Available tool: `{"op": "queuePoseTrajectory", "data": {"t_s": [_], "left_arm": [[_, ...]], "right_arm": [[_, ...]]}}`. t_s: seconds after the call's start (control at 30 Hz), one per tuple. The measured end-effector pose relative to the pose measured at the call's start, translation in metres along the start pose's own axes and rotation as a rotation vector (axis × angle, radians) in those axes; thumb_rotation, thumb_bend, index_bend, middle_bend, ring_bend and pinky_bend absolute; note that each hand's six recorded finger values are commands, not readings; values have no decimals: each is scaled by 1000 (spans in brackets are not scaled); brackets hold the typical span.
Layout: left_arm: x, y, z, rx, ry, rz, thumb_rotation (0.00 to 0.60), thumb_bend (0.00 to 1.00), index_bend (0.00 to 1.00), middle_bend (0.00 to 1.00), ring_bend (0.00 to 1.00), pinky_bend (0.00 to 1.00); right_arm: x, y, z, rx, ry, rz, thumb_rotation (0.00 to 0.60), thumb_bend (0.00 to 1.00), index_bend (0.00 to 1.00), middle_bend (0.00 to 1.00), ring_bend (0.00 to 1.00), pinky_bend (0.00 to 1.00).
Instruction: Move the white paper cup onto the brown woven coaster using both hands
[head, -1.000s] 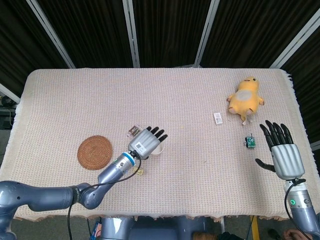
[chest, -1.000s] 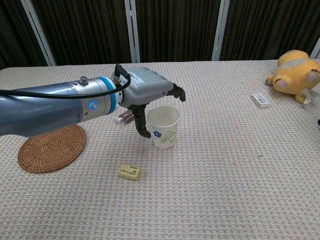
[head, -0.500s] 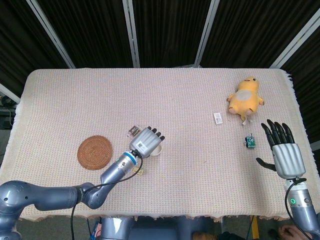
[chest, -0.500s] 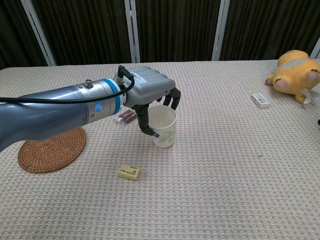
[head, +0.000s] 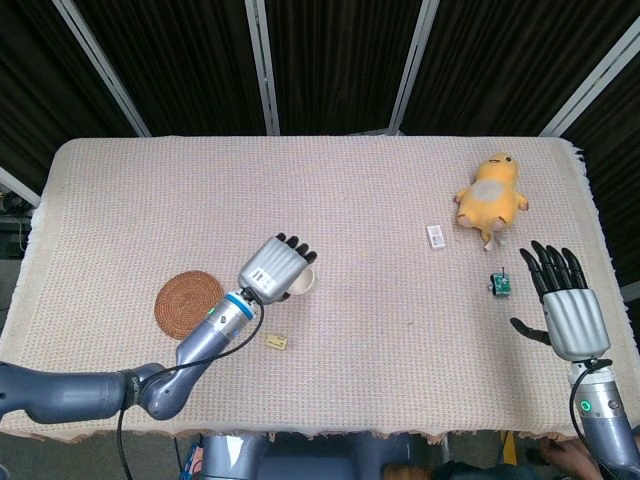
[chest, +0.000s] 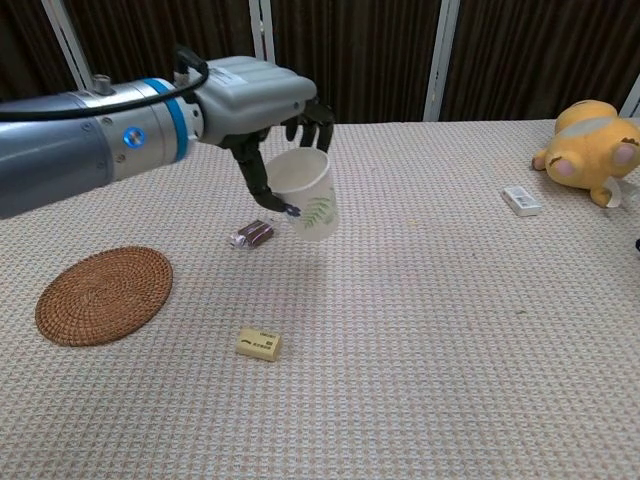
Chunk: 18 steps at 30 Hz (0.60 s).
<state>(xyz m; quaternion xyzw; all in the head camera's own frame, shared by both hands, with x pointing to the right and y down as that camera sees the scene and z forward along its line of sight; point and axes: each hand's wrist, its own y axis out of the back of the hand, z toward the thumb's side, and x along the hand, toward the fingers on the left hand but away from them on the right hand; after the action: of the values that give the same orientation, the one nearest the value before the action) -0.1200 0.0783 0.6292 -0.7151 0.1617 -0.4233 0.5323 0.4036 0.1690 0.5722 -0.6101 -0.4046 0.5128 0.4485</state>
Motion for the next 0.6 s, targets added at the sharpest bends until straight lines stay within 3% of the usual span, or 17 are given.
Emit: {"op": "queuePoseTrajectory", "data": {"t_s": [0.17,0.33,0.5,0.6], "left_arm": [[-31,-4,-44,19,87,-61,600,79,384,404,339,439],[-85,-31,-97,28,185,-174,600,80,384,406,339,439],[-124,-54,-120,4,218,-241,600,78,382,406,338,439],[-132,-63,-126,2,219,-262,600,79,380,406,338,439]], "right_arm": [[2,1,4,2,12,1,600,0,0,0,0,0],[4,2,10,5,31,-2,600,0,0,0,0,0],[7,2,16,14,45,-4,600,0,0,0,0,0],[7,2,18,17,48,-4,600,0,0,0,0,0]]}}
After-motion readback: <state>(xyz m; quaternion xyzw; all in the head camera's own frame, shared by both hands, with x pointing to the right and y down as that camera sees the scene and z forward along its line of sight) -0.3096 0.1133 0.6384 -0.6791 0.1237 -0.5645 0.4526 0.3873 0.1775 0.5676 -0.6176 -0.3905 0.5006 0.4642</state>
